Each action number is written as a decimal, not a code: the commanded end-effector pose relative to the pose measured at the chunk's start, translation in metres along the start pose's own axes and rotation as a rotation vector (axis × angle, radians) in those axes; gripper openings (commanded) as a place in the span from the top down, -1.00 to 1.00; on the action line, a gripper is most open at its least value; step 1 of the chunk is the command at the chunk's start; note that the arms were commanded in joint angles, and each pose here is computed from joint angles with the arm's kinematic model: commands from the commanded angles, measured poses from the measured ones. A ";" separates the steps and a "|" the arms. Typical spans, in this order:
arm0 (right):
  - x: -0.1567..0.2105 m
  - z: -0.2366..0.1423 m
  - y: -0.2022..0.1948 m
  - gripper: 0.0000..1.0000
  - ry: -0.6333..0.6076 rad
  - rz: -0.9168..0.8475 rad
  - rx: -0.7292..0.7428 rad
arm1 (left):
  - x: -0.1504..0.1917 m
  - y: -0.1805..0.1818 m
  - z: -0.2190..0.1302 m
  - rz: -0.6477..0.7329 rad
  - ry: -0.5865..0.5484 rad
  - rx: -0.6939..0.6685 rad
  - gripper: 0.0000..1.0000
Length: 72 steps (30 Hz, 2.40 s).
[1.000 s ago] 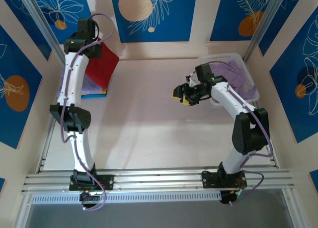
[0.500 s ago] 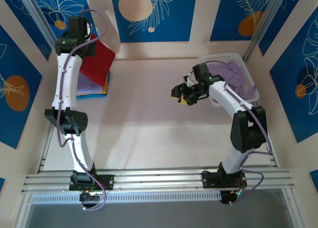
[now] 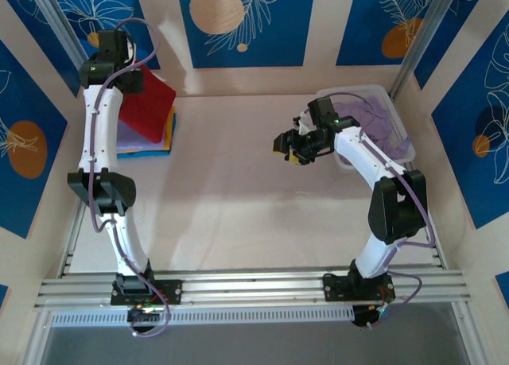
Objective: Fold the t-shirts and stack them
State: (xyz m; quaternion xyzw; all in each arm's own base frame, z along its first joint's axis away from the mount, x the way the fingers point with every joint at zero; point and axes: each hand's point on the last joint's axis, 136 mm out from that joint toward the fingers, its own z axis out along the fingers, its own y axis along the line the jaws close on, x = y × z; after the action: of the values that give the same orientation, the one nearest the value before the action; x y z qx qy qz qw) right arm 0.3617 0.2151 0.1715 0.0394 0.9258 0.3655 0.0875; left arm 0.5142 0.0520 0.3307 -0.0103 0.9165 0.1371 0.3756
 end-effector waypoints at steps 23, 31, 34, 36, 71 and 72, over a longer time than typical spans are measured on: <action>-0.005 -0.003 0.007 -0.20 0.020 -0.017 0.008 | -0.009 -0.008 -0.006 -0.202 -0.044 0.243 1.00; -0.003 -0.005 0.007 -0.21 0.021 -0.018 0.017 | -0.020 -0.006 -0.027 -0.231 -0.094 0.261 1.00; -0.004 -0.005 0.007 -0.21 0.019 -0.017 0.016 | -0.016 -0.010 -0.025 -0.238 -0.076 0.276 1.00; -0.004 -0.004 0.007 -0.21 0.019 -0.018 0.016 | -0.013 -0.014 -0.021 -0.243 -0.060 0.291 1.00; 0.000 -0.005 0.010 -0.22 0.078 -0.013 0.010 | 0.046 0.044 0.103 -0.218 0.125 0.108 1.00; 0.000 -0.005 0.009 -0.21 0.082 -0.012 0.012 | 0.046 0.047 0.104 -0.222 0.121 0.097 1.00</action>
State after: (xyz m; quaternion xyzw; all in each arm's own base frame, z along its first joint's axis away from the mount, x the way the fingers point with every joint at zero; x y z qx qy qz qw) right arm 0.3660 0.2118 0.1741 0.0339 0.9342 0.3486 0.0671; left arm 0.5390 0.1080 0.2288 -0.0952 0.9464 0.0238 0.3079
